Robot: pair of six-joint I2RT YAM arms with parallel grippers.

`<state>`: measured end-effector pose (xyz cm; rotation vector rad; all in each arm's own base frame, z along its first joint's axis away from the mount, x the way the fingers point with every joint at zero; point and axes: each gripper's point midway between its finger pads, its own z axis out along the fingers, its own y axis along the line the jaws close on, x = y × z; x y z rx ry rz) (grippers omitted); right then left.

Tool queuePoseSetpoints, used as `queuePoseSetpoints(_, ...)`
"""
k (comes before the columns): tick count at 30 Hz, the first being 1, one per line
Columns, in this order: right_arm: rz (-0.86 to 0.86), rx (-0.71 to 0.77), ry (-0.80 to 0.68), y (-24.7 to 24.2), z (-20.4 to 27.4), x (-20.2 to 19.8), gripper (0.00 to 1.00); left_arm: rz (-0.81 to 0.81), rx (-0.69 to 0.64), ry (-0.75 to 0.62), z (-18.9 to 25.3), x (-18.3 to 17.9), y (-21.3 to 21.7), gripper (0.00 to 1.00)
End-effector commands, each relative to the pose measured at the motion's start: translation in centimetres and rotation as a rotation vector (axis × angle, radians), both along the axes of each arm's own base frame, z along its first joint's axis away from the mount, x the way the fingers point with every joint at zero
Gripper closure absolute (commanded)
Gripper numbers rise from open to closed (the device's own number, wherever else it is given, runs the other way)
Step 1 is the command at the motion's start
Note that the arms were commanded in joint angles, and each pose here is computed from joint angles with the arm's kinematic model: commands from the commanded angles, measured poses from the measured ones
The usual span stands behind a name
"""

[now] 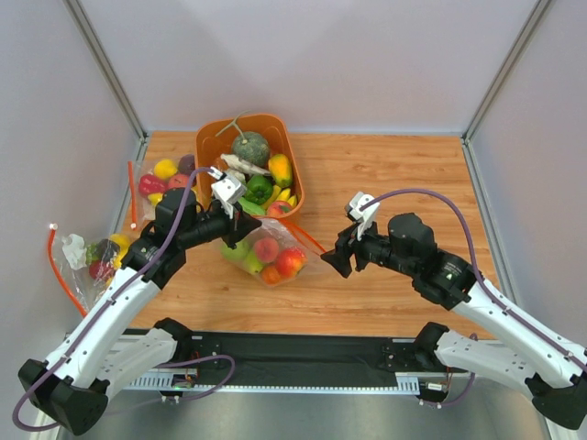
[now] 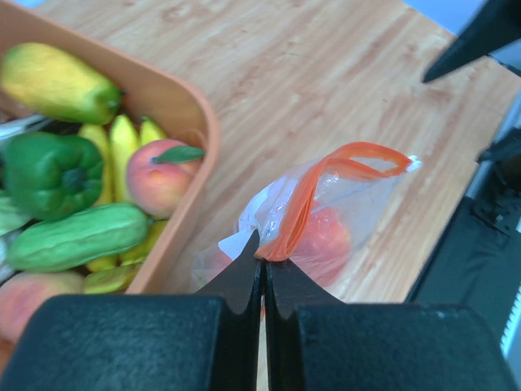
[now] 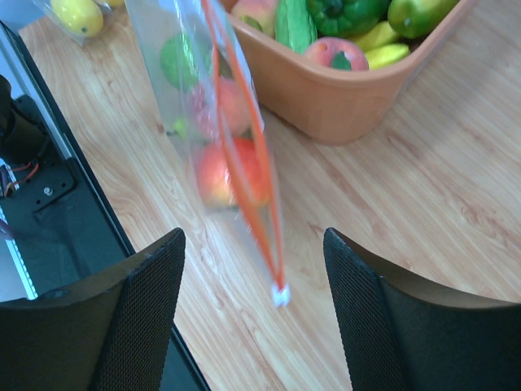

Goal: Open the zip-top bag and remove the fake food

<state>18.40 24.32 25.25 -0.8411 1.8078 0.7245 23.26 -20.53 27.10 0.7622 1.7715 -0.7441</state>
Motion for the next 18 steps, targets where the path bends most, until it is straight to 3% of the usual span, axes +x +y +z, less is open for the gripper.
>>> queuePoseSetpoints(1,0.002,0.084,-0.078,1.3,3.5,1.2,0.29,-0.166,-0.028,-0.038,0.9,-1.7,-2.2,1.00)
queuePoseSetpoints(18,-0.046,-0.028,-0.027,2.5,-1.8,3.8,0.30,-0.226,-0.003,-0.018,0.2,-2.4,-3.3,1.00)
